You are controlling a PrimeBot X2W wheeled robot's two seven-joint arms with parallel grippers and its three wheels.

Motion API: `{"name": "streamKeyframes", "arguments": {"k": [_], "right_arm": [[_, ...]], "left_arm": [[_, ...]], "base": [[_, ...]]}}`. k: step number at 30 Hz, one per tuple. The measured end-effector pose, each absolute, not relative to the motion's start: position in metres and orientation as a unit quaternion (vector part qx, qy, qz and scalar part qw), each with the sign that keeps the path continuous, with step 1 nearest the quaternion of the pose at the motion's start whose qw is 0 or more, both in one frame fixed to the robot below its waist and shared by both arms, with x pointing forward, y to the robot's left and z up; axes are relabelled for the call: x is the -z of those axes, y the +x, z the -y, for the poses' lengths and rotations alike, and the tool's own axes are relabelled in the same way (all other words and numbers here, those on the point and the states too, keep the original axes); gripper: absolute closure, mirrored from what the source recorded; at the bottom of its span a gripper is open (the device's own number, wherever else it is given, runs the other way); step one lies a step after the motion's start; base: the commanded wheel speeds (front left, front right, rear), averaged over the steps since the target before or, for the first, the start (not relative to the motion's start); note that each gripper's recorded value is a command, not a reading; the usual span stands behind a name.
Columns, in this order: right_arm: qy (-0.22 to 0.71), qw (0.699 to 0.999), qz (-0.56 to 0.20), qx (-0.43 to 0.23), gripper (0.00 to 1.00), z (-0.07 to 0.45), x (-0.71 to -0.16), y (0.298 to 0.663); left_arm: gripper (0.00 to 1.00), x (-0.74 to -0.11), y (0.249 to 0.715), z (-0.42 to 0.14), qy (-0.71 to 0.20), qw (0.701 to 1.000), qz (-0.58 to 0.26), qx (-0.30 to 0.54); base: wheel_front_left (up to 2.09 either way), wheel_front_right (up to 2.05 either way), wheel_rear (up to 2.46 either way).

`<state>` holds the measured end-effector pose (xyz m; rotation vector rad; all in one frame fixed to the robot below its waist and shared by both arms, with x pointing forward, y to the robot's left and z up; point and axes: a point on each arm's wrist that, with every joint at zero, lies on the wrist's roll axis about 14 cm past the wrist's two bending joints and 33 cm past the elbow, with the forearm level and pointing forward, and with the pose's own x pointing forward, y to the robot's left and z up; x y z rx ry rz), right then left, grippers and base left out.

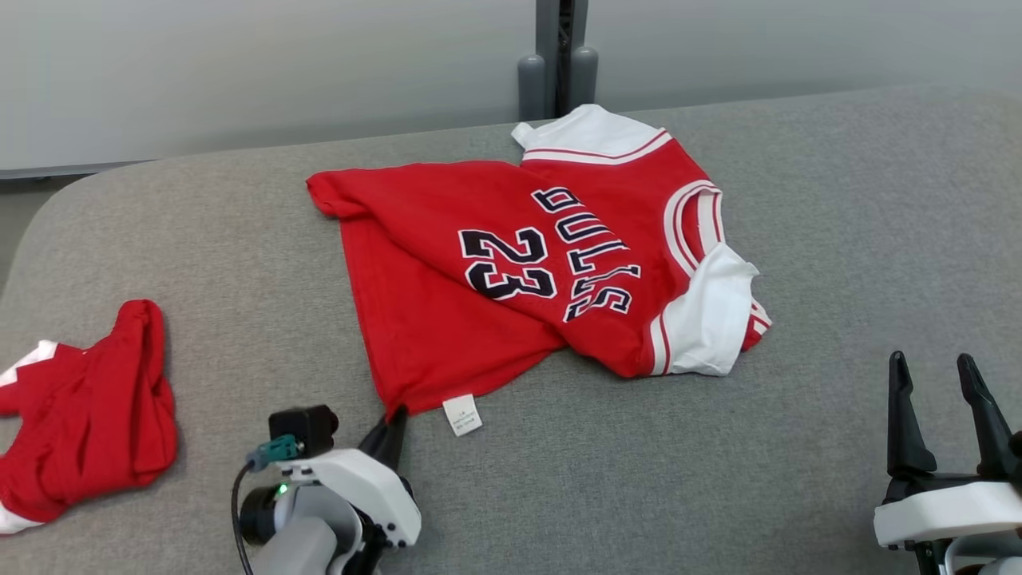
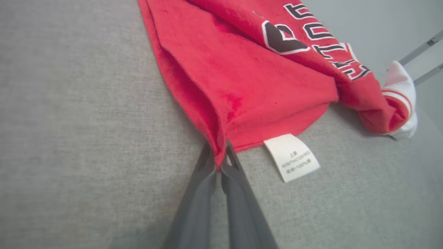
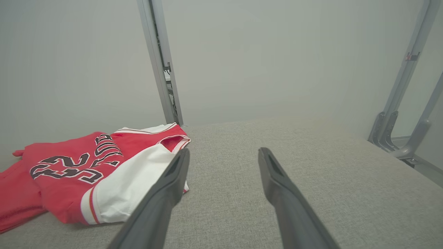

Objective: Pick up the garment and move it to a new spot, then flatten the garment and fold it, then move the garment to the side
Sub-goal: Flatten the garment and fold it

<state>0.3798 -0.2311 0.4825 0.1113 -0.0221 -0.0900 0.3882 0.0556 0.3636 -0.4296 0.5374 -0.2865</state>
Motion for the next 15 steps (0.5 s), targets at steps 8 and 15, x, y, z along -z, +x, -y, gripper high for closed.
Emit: {"name": "streamKeyframes", "arguments": {"k": [8, 15], "right_arm": [[0.056, 0.998, -0.005, 0.006, 0.0, 0.211, -0.475, 0.402], [0.019, 0.998, -0.039, -0.049, 0.0, 0.194, -0.461, 0.442]], "left_arm": [[1.0, -0.408, 0.413, -0.081, -0.157, 0.966, -0.167, 0.122], [1.0, -0.399, 0.408, -0.089, -0.133, 0.969, -0.17, 0.12]], "base": [[0.0, 0.0, 0.0], [0.0, 0.0, 0.0]]}}
